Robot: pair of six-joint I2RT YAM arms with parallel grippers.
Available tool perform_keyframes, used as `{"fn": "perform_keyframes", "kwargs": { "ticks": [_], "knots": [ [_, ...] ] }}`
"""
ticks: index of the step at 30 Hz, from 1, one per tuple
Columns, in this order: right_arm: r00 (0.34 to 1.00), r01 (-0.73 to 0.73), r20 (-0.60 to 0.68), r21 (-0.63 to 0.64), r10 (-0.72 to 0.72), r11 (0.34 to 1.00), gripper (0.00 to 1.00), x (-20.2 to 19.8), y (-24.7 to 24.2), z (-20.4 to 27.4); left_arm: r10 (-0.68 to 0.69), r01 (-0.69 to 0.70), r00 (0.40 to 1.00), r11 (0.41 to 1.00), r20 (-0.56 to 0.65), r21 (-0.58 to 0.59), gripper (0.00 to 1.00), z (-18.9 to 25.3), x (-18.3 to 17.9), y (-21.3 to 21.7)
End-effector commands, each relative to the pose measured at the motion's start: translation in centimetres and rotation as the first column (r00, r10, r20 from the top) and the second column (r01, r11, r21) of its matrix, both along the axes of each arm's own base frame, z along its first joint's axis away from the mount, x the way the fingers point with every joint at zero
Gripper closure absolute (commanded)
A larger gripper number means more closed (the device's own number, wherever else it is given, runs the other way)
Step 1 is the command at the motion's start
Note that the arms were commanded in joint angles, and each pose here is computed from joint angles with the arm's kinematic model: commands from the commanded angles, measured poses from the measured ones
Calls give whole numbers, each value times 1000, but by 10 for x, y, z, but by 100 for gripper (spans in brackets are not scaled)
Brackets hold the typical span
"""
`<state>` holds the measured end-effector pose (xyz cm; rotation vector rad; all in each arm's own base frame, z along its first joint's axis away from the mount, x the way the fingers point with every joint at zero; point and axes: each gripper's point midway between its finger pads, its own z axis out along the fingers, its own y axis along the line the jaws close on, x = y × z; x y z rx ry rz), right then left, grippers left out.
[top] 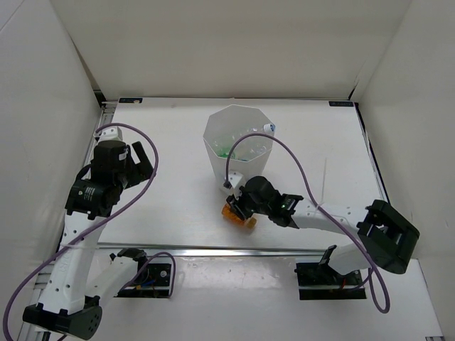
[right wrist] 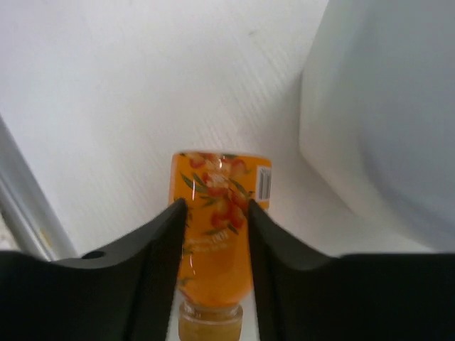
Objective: Put the plastic bottles in the bin
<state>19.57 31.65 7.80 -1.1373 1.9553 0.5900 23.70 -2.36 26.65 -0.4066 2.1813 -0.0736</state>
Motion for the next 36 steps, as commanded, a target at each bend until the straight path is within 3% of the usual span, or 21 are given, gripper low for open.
{"fn": "perform_keyframes", "kwargs": {
  "ticks": [1,3,4,7,12,15,20,24,29,30,31,34,36],
  "knots": [
    [994,-12,-113,-55,6,998,53,-23,-14,-15,10,-10,1000,1000,12,16,0,-1,-2,5],
    [992,-6,-125,-59,-2,998,34,-26,-17,-15,10,-10,1000,1000,5,2,0,-8,-3,3],
    [991,-6,-131,-69,-3,998,29,-27,-19,-16,16,-16,1000,1000,5,-5,0,-8,-3,2],
    [990,-21,-143,-62,12,998,22,-30,-17,-16,7,-7,1000,1000,4,-12,0,-10,-2,0],
    [979,-41,-205,-78,25,996,22,-37,-13,-30,7,-7,1000,1000,4,-12,0,-10,-2,0],
    [968,-35,-252,-79,14,996,28,-42,-11,-38,2,-2,1000,1000,-6,-3,0,-8,-3,1],
    [964,-30,-267,-64,12,997,65,-47,-14,-36,5,-5,1000,1000,4,9,0,-4,-3,3],
    [967,6,-255,-86,-28,996,78,-50,-30,-8,21,-21,1000,1000,7,22,0,-4,-2,7],
    [994,-14,-110,70,21,997,91,-66,-22,107,48,-50,998,998,50,26,0,5,7,11],
    [997,27,-67,63,-22,998,93,-61,-28,125,49,-50,998,998,47,27,0,2,8,11],
    [999,50,-15,150,-48,987,95,-53,-20,174,49,-50,998,998,46,27,0,1,11,10],
    [977,102,153,257,-145,961,100,-21,-17,262,48,-48,998,999,40,15,0,-3,18,7],
    [957,109,236,245,-169,963,100,6,-3,283,44,-44,999,999,31,2,0,-7,21,4]
  ]
}}
